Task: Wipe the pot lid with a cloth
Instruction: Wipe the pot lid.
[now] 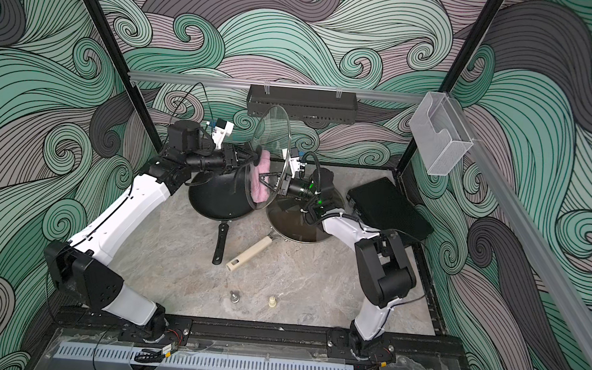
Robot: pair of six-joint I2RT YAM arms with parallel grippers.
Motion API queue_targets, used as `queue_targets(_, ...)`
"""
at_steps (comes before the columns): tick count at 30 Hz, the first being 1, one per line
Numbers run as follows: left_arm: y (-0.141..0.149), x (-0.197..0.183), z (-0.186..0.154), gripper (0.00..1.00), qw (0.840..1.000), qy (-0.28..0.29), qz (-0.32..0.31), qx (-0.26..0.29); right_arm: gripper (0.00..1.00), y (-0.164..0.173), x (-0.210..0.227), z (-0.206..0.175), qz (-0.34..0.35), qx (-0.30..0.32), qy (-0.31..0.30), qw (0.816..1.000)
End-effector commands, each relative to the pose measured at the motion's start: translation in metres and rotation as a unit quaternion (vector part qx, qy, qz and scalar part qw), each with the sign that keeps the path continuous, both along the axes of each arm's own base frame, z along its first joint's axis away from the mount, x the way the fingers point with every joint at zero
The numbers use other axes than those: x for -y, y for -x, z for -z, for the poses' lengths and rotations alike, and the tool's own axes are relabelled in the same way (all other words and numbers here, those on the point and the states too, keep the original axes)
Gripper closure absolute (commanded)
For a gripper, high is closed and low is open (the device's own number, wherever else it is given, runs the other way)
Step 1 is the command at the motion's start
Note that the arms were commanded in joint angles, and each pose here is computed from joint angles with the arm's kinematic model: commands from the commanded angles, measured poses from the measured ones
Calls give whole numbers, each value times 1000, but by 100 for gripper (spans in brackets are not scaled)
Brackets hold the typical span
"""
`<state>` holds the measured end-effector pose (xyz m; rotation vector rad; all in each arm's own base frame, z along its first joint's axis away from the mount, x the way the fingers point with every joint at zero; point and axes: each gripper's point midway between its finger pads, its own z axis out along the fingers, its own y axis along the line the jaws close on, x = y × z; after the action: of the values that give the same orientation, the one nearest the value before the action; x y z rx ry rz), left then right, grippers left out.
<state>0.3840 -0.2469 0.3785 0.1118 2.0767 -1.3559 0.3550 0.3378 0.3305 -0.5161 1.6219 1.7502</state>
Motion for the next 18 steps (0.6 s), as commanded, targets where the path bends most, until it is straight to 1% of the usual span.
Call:
queue_targets(1, 9, -2, -52, 100, 994, 18, 11, 105, 100, 10, 5, -23, 5, 39, -8, 999)
queue_targets(6, 21, -4, -47, 100, 994, 13, 18, 103, 100, 0, 8, -34, 16, 47, -16, 999)
queue_targets(12, 35, 1, -45, 100, 994, 26, 50, 90, 100, -29, 0, -39, 21, 49, -17, 998)
queue_targets(13, 46, -1, -59, 100, 992, 34, 55, 105, 100, -35, -2, -37, 21, 46, -15, 999)
queue_targets(18, 61, 2, -77, 100, 988, 53, 75, 121, 100, -58, -14, -30, 21, 37, -15, 999)
